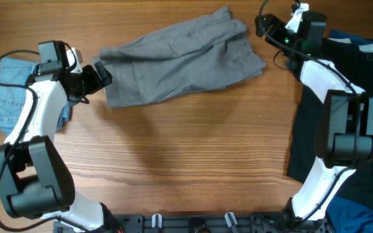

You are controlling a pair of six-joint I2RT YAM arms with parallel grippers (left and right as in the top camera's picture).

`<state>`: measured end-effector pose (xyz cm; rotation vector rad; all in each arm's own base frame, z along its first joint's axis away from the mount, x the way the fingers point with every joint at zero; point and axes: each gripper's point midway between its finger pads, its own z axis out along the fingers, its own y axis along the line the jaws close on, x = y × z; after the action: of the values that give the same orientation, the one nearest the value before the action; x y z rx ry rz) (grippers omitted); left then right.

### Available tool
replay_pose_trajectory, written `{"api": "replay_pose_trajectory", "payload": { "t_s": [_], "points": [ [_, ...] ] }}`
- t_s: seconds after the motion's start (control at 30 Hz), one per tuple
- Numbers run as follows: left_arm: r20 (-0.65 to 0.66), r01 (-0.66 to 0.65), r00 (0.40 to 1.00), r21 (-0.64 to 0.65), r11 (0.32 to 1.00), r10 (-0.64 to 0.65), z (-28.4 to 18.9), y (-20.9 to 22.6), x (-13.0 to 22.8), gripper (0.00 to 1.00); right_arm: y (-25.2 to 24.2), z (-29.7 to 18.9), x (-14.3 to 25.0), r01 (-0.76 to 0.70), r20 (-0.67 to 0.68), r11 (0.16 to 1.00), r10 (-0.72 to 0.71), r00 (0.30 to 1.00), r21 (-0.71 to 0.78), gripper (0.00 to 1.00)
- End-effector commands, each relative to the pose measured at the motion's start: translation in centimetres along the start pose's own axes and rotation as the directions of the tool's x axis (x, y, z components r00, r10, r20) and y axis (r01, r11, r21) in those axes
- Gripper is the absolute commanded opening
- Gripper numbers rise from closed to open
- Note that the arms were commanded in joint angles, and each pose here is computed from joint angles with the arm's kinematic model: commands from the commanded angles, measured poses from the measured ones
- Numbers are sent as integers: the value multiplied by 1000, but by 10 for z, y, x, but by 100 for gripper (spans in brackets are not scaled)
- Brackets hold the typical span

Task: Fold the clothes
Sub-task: 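Lift the bottom edge and fold it up onto the waistband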

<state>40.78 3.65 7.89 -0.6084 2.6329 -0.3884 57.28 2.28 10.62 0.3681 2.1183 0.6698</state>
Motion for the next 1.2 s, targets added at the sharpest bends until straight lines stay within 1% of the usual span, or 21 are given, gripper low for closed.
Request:
{"api": "replay_pose_trajectory", "payload": {
  "t_s": [0.0, 0.07, 0.13, 0.23, 0.27, 0.33, 0.4, 0.47, 0.5, 0.53, 0.73, 0.77, 0.8, 0.83, 0.87, 0.9, 1.0, 1.03, 1.07, 1.1, 1.17],
  "points": [
    [-48, 29, 998, -36, 999, -31, 1, 14, 9, 100, -6, -20, 10, -26, -113, 1000, 24, 993, -15, 100],
    [-130, -4, 992, -54, 999, -3, 6, 18, 32, 99, -15, -29, 45, -56, -261, 998, 54, 964, 1, 100],
    [-166, -34, 986, -48, 998, 25, 22, 18, 46, 94, -21, -35, 75, -7, -363, 1000, 17, 932, 29, 100],
    [-235, -50, 970, 76, 996, 66, 57, -3, 66, 78, -32, -34, 94, 74, -405, 987, -11, 914, 140, 100],
    [-234, -56, 969, 111, 992, 81, 63, -10, 67, 65, -27, -31, 93, 90, -398, 987, -30, 917, 134, 99],
    [-229, -69, 969, 126, 990, 97, 67, -16, 68, 34, -24, -26, 97, 107, -398, 985, -45, 916, 137, 88],
    [-228, -69, 969, 125, 990, 96, 67, -16, 67, 25, -38, -21, 119, 86, -451, 981, 1, 893, 172, 87],
    [-221, -73, 970, 116, 991, 98, 68, -14, 66, 8, -50, -17, 140, 63, -492, 978, 43, 870, 198, 57],
    [-222, -74, 970, 111, 991, 97, 68, -13, 66, 4, -52, -19, 143, 51, -499, 976, 63, 864, 212, 26],
    [-225, -73, 970, 91, 993, 92, 68, -9, 66, 4, -55, -26, 143, 48, -510, 971, 81, 856, 235, 4],
    [-322, 85, 942, -36, 996, -92, 30, 43, 70, 4, -48, -125, 104, 30, -511, 930, 175, 841, 367, 4],
    [-328, 101, 938, -44, 994, -110, 22, 46, 69, 8, -47, -135, 107, 36, -525, 921, 189, 830, 387, 59],
    [-337, 117, 933, -53, 992, -129, 14, 48, 70, 40, -49, -146, 111, 49, -541, 906, 207, 815, 421, 99],
    [-354, 130, 924, -63, 990, -144, 5, 49, 73, 57, -51, -154, 110, 67, -541, 894, 208, 815, 444, 99],
    [-366, 134, 919, -67, 989, -150, -2, 47, 76, 70, -49, -150, 104, 93, -538, 907, 158, 828, 410, 100],
    [-371, 135, 917, -68, 989, -150, -8, 45, 78, 75, -42, -142, 97, 125, -537, 931, 85, 839, 343, 99],
    [-309, 127, 943, 3, 992, -120, -18, 29, 58, 71, -3, -115, 77, 186, -476, 979, -126, 871, 82, 78],
    [-256, 115, 962, 63, 991, -95, -19, 19, 42, 68, 9, -106, 70, 211, -436, 977, -173, 883, 40, 63],
    [-157, 71, 987, 158, 985, -46, -19, 1, 17, 56, 21, -94, 66, 247, -399, 969, -225, 889, 5, 38],
    [-56, -20, 998, 199, 980, 32, -15, -13, -5, 34, 31, -84, 65, 272, -375, 962, -260, 890, -23, 29],
    [-4, -126, 991, 225, 966, 130, -3, -33, -12, 4, 40, -69, 72, 251, -370, 968, -238, 898, -13, 22]
  ]
}}
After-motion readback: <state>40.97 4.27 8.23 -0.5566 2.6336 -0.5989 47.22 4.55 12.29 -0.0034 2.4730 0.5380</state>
